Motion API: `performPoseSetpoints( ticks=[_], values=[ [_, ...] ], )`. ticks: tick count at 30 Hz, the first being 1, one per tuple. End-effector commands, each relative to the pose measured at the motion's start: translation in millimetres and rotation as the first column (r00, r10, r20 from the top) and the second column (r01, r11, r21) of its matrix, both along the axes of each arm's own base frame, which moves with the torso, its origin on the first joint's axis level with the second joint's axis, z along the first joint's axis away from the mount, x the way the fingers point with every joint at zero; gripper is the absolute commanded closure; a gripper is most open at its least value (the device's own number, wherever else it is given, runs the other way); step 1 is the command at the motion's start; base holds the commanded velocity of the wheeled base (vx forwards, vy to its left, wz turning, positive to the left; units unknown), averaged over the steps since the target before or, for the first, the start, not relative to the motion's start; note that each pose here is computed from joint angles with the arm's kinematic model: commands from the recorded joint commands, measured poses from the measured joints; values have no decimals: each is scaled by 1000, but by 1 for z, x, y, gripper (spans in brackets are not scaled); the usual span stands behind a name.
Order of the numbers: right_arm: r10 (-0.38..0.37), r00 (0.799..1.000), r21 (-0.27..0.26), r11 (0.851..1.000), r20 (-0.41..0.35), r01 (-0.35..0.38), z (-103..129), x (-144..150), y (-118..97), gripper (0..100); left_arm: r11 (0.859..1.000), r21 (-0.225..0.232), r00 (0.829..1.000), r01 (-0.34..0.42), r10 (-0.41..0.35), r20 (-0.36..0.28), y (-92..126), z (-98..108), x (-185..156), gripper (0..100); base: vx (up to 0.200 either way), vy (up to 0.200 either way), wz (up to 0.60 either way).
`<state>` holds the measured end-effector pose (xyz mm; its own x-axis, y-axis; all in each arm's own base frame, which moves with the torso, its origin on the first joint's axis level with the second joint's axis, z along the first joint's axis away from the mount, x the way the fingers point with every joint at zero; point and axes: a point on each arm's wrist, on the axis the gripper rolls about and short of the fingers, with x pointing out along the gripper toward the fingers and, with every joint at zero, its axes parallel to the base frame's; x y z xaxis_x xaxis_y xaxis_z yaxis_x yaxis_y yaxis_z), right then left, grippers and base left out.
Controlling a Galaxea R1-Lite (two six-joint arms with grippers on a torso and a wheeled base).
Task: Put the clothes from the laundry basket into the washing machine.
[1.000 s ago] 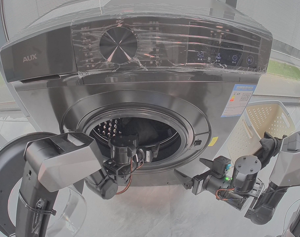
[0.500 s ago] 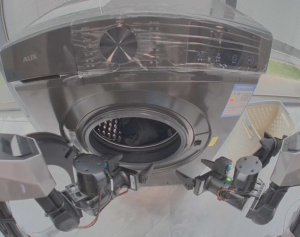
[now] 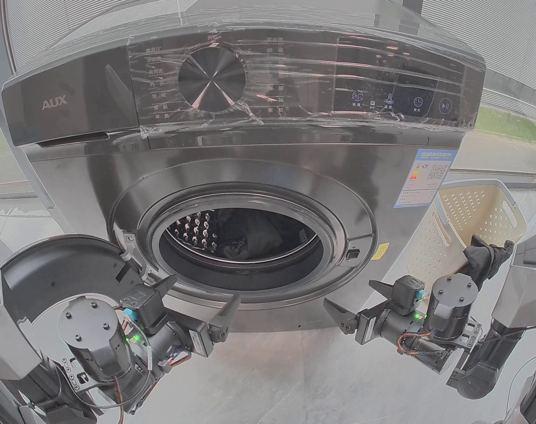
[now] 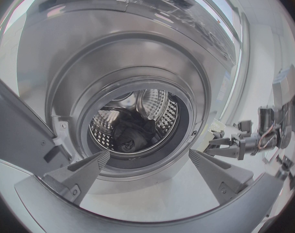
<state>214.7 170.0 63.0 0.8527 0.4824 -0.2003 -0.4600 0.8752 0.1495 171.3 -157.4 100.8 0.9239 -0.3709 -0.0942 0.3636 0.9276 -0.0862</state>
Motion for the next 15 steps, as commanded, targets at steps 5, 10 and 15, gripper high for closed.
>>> performPoseSetpoints(
  ticks=[5, 10, 15],
  values=[
    [-11, 999, 19, 1000, 35, 11, 12, -3, -5, 0, 1000, 8, 1000, -30, 30, 8, 7, 2, 0, 0, -200, 0, 0],
    [-16, 999, 24, 1000, 46, 14, 17, -6, -9, 0, 999, -1, 999, -42, 42, 15, 9, 3, 3, 0, -200, 0, 0],
    [-38, 998, 23, 999, 47, 37, 20, -9, -18, 0, 998, 1, 998, -65, 65, 15, 16, 4, 6, 0, -200, 0, 0]
  ],
)
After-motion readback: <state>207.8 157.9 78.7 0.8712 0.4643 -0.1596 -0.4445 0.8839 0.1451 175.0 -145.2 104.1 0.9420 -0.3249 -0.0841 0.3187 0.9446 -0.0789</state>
